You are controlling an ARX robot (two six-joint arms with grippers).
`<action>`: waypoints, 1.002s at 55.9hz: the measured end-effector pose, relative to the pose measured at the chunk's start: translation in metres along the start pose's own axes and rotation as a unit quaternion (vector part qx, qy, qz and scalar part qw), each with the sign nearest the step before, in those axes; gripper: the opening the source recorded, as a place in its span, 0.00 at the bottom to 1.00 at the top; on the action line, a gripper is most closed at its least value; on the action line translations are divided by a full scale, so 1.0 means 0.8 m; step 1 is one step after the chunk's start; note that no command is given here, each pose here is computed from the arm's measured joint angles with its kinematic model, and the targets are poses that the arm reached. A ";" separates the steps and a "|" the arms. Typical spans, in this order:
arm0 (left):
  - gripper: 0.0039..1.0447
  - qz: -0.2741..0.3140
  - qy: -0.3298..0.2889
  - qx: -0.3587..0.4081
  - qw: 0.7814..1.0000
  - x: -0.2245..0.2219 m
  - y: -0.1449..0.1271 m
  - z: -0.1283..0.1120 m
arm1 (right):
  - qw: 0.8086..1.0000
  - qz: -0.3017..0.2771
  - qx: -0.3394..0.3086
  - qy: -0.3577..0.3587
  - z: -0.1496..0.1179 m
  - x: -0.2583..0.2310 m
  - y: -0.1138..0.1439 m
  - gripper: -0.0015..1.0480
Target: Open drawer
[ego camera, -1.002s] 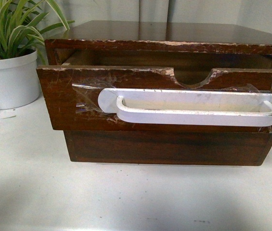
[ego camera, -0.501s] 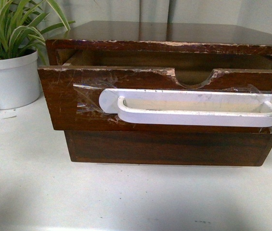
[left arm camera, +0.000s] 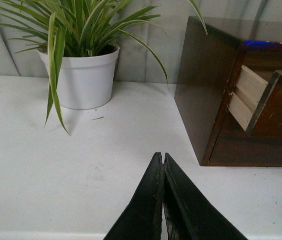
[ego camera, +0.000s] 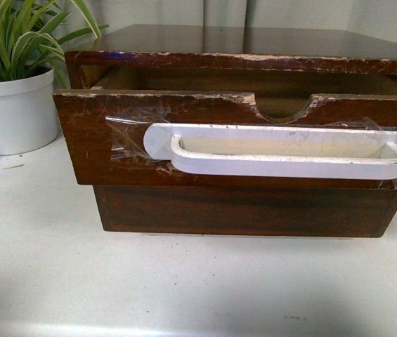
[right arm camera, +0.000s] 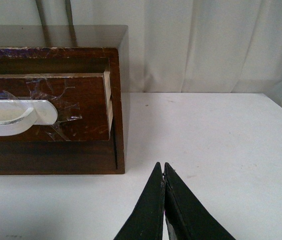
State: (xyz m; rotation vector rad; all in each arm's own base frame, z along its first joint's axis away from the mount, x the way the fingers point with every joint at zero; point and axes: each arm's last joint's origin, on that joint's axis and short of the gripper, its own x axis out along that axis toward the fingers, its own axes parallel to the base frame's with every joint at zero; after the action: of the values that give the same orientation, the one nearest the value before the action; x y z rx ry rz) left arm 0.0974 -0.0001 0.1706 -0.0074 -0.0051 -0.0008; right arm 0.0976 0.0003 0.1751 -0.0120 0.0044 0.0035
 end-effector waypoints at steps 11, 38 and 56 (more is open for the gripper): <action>0.04 0.000 0.001 0.000 1.000 0.000 0.000 -0.005 | 1.000 0.000 0.000 -0.001 -0.012 0.000 0.000 0.01; 0.28 0.000 0.001 0.000 1.000 0.000 0.000 -0.005 | 1.000 0.000 0.000 -0.002 -0.012 0.000 0.000 0.23; 0.96 0.000 0.001 0.001 1.000 0.000 0.000 -0.005 | 1.000 0.000 0.001 -0.002 -0.012 0.000 0.000 0.92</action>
State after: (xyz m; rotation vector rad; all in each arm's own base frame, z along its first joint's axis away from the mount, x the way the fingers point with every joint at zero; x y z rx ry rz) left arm 0.0974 -0.0001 0.1662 -0.0059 -0.0040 -0.0004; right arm 0.0975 0.0003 0.1654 -0.0109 0.0002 0.0034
